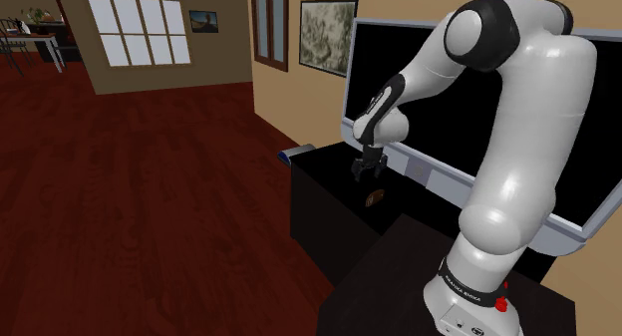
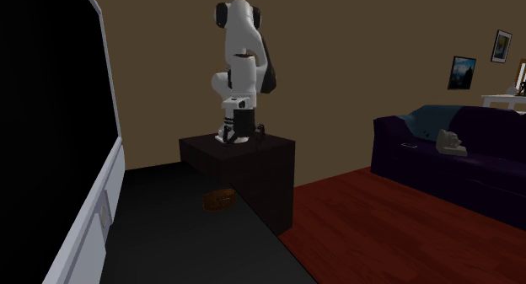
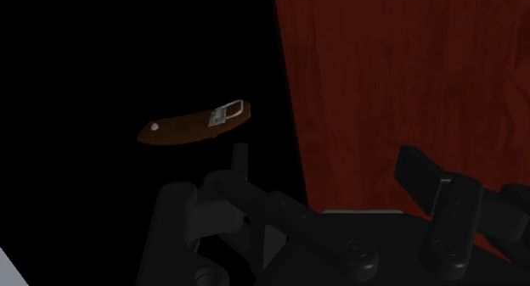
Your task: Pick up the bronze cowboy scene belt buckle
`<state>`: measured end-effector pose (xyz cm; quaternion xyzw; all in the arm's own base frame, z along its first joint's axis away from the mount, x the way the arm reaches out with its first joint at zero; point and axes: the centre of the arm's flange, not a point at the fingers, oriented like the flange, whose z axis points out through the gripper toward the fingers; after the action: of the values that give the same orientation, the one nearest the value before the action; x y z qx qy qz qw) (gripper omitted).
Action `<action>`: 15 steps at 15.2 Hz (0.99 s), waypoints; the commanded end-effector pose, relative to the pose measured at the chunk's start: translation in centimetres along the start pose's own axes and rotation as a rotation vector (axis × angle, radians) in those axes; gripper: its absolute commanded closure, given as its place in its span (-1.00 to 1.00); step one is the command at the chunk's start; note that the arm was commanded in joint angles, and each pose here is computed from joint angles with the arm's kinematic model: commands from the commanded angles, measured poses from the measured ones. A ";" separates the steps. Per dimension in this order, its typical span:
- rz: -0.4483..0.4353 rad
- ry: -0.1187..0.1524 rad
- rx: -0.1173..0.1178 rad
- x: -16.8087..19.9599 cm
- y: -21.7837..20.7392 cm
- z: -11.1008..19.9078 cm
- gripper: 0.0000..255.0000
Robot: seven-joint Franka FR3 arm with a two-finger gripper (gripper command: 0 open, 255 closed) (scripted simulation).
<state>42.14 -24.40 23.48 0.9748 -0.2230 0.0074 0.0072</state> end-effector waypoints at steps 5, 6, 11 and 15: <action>0.068 -0.019 -0.023 2.0 3.7 6.6 -1.00; 0.080 -0.022 -0.027 2.3 4.3 7.7 -1.00; 0.104 -0.029 -0.036 2.9 5.7 11.2 -1.00; 0.104 -0.029 -0.036 2.9 5.6 13.3 -1.00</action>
<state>42.42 -30.92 10.83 0.9615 -0.2736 -0.0107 0.0208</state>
